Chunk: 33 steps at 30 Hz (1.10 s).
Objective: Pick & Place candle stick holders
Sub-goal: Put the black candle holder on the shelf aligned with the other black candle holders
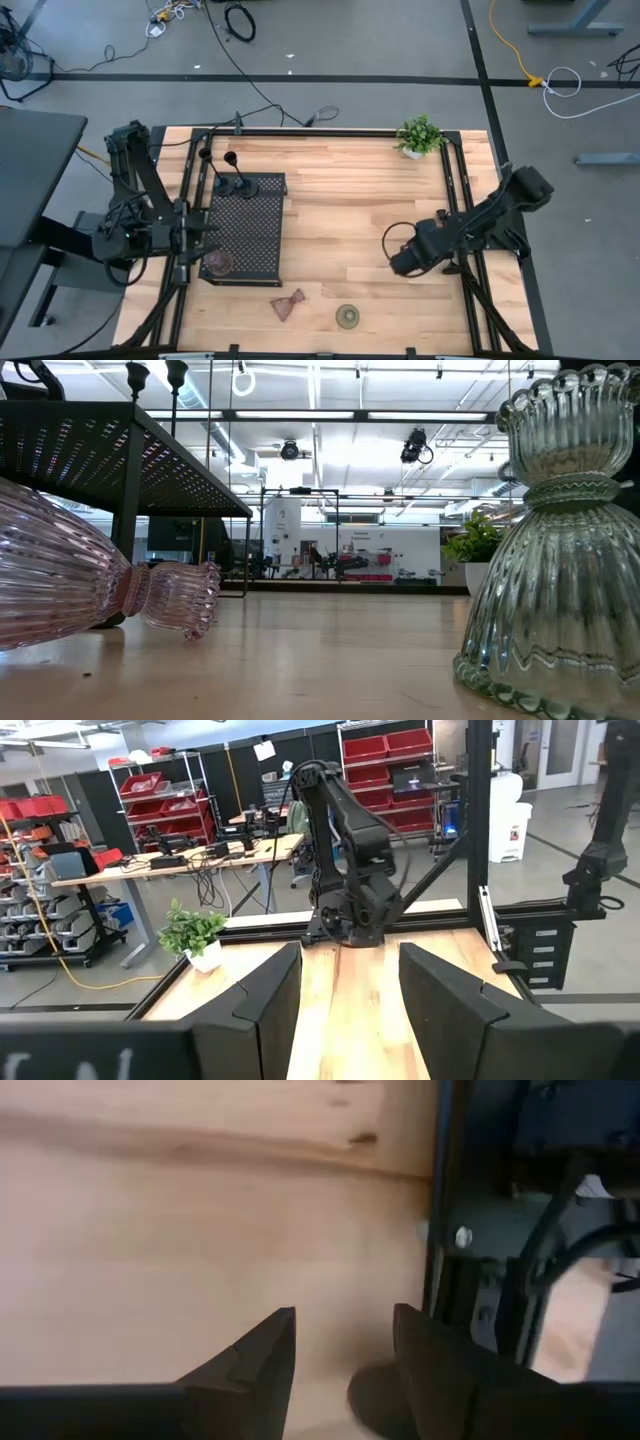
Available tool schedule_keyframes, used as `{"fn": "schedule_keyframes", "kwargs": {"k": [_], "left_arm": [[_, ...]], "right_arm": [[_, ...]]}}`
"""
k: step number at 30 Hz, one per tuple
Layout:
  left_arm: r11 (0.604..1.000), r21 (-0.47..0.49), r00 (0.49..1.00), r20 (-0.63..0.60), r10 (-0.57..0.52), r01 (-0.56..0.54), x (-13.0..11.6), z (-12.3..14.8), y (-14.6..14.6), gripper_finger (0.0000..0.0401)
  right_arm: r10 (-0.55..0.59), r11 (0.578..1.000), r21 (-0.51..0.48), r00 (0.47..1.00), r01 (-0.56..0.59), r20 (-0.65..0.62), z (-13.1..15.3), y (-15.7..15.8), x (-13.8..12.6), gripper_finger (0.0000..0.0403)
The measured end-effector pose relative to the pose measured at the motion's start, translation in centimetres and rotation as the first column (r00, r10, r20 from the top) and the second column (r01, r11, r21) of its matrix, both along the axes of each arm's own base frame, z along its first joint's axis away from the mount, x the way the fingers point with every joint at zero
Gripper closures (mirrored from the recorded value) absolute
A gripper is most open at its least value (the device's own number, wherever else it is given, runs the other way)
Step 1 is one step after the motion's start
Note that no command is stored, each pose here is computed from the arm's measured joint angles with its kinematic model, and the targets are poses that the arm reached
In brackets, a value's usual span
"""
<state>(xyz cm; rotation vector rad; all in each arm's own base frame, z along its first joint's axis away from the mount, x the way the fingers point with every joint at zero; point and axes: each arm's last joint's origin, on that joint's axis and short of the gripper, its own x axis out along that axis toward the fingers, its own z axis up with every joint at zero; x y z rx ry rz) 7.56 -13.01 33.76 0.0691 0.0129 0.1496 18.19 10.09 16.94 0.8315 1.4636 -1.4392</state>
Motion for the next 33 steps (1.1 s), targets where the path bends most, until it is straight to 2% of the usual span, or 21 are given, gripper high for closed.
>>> {"fn": "schedule_keyframes", "kwargs": {"k": [7, 26, 29, 33], "left_arm": [[1.000, 0.001, 1.000, 0.000, 0.002, -0.002, 0.0, 0.0, 0.0, 0.0229], [1.000, 0.004, 1.000, -0.010, 0.007, -0.007, 0.0, -0.4, 0.0, 0.0229], [1.000, 0.004, 1.000, -0.010, 0.007, -0.007, 0.0, -0.4, 0.0, 0.0229], [1.000, 0.005, 1.000, -0.010, 0.007, -0.007, 0.0, -0.4, 0.1, 0.0229]], "right_arm": [[-0.096, 0.995, 0.016, 0.993, 0.097, -0.063, -1.9, -1.8, -3.3, 0.0234], [-0.121, 0.993, 0.007, 0.992, 0.121, -0.040, -2.1, -1.7, -3.0, 0.0234], [-0.116, 0.992, 0.046, 0.993, 0.117, -0.007, -2.7, -1.5, -2.9, 0.0234], [-0.132, 0.991, 0.037, 0.991, 0.131, 0.023, -4.0, -1.7, -3.4, 0.0234]]}}
